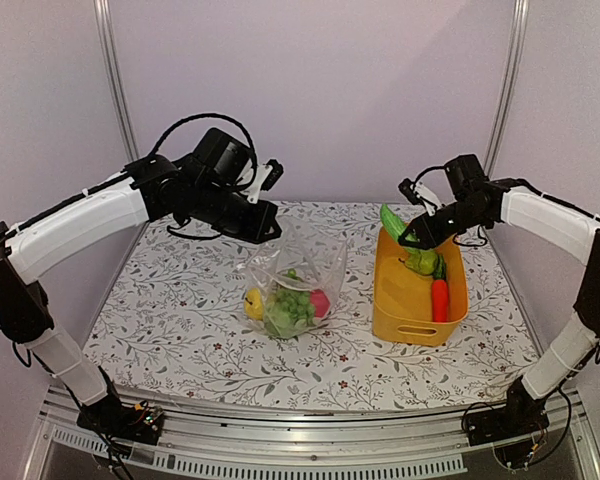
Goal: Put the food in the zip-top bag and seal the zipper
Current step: Pick up the fake vegetable from the bin, then place the fake vegetable in the zipper food storage bag, then adjust the zipper food storage bag at the center of the board, then pick up the fake vegetable from the bin.
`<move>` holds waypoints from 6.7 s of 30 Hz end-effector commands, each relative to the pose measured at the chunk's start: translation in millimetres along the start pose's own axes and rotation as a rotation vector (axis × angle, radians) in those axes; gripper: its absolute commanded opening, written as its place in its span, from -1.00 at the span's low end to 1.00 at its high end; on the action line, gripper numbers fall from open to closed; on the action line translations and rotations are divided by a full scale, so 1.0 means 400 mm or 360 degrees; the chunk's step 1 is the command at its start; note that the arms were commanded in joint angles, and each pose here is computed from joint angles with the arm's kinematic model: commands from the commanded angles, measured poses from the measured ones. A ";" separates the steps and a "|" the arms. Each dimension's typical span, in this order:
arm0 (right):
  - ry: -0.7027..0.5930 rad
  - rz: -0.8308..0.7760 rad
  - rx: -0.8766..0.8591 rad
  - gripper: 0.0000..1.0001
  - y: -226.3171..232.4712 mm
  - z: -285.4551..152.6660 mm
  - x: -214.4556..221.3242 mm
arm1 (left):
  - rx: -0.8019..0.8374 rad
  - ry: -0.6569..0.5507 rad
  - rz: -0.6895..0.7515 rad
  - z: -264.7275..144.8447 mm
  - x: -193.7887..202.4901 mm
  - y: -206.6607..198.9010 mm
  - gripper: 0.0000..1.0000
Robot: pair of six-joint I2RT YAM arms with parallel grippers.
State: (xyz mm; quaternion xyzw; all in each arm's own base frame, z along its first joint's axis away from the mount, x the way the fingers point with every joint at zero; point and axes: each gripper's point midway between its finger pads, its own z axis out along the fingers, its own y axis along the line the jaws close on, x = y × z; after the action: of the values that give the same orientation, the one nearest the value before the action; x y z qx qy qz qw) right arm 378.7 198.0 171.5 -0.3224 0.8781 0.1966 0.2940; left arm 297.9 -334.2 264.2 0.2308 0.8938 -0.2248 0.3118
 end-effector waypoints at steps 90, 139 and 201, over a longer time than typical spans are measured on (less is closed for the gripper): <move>-0.0004 -0.1736 -0.0442 -0.11 0.709 0.026 -0.067 | 0.0160 0.0051 0.0051 -0.029 -0.016 -0.019 -1.00; -0.0365 -0.1658 -0.0403 -0.22 0.718 -0.203 -0.166 | -0.0073 0.0091 0.0017 -0.066 0.004 0.024 -1.00; 0.0480 -0.1355 0.0194 0.66 -0.064 0.043 0.070 | -0.0098 0.0106 0.0011 -0.042 0.076 0.062 -1.00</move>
State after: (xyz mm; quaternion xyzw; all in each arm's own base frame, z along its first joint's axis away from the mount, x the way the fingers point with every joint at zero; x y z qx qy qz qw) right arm 391.8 145.0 99.1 -0.6890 0.6942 -0.1178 0.1719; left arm 280.8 -298.9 250.0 0.2352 0.9100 -0.1873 0.2856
